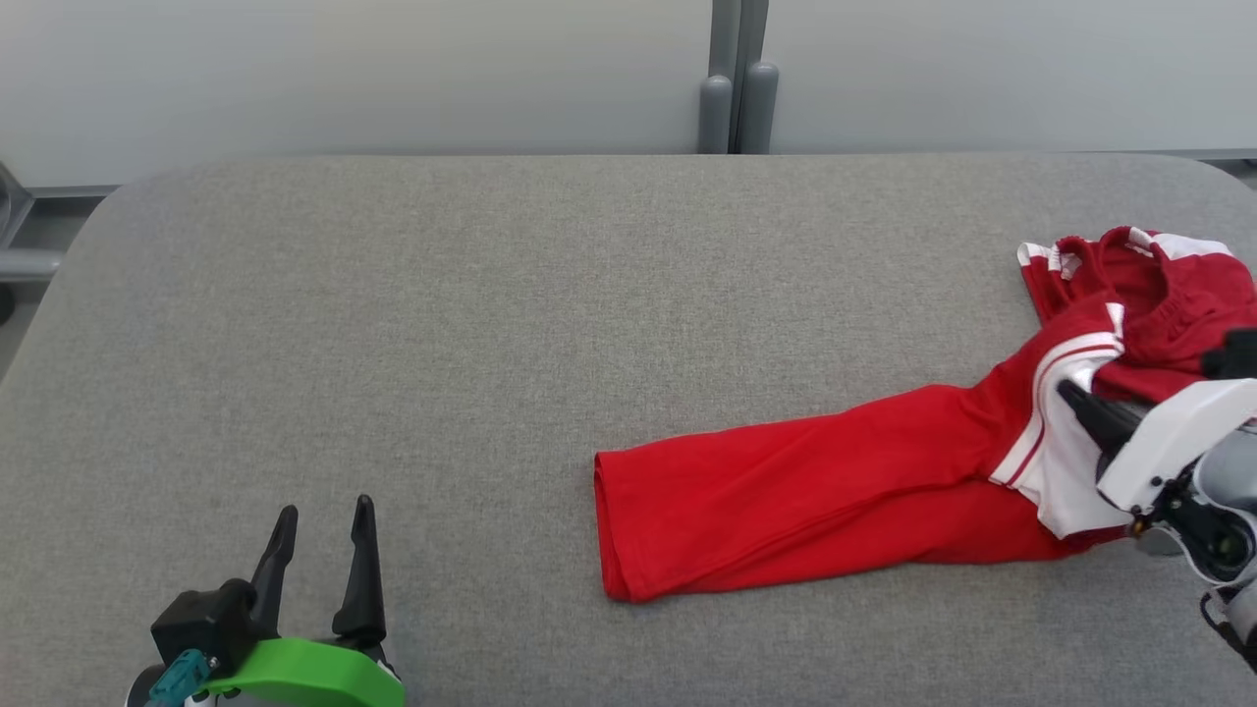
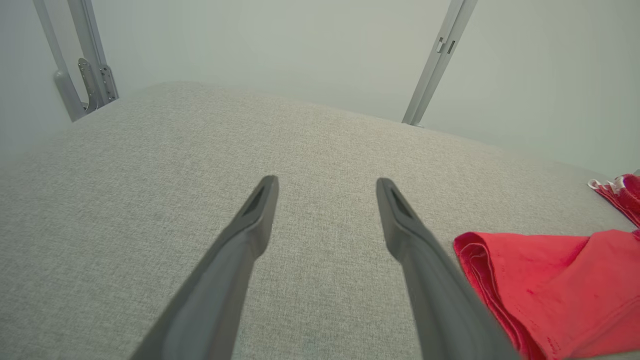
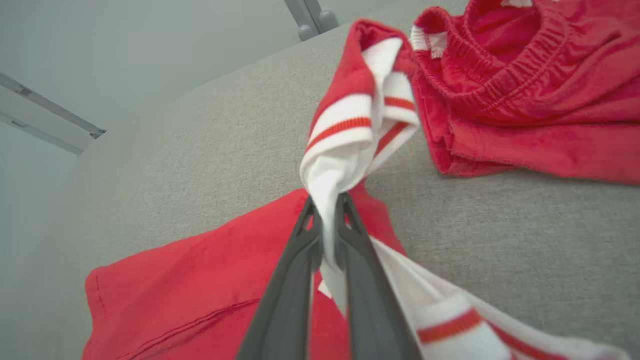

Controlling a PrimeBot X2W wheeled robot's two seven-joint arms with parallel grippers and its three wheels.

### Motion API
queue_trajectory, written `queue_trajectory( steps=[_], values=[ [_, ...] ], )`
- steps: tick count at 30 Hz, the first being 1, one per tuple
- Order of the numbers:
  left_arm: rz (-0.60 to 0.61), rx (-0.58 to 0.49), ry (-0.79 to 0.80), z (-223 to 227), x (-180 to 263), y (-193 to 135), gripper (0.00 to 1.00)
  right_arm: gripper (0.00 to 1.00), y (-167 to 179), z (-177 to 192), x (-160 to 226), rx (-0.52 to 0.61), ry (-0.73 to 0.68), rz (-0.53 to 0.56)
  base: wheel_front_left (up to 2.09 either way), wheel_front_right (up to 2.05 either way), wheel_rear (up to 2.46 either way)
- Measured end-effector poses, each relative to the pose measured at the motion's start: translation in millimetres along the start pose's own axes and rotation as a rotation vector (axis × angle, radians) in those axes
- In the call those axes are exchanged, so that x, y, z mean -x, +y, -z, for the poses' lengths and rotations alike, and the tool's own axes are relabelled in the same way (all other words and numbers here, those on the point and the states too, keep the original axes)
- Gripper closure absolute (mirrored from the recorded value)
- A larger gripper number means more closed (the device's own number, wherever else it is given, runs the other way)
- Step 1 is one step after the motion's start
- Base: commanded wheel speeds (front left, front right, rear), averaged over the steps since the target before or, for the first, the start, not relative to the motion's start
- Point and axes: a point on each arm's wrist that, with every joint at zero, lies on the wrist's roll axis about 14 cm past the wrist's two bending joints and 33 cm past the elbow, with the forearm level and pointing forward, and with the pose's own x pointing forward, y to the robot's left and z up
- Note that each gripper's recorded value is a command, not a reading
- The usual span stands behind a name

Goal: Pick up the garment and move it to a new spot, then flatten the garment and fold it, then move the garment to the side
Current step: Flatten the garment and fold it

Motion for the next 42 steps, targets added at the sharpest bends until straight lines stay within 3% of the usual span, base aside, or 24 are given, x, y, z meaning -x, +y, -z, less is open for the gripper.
queue_trajectory(
  steps=[22, 27, 32, 42],
  values=[
    [0.027, 0.021, -0.006, 1.7, 17.0, -11.6, 0.00, 1.00, 184.6, 27.6, 8.5, 0.087, 0.124, -0.488, 0.00, 0.00, 0.00],
    [0.011, 0.029, -0.005, 2.7, 21.8, -7.9, 0.00, 1.00, 202.2, 39.5, 1.4, 0.102, 0.173, -0.518, 0.00, 0.00, 0.00],
    [-0.020, 0.043, -0.005, 4.3, 26.8, -2.0, 0.00, 1.00, 202.7, 60.5, -11.0, 0.129, 0.254, -0.482, 0.00, 0.00, 0.00],
    [-0.111, 0.046, 0.002, 7.0, 37.7, 22.7, 0.00, 1.00, 218.2, 103.4, -30.4, 0.241, 0.418, -0.478, 0.00, 0.00, 0.00]
  ],
)
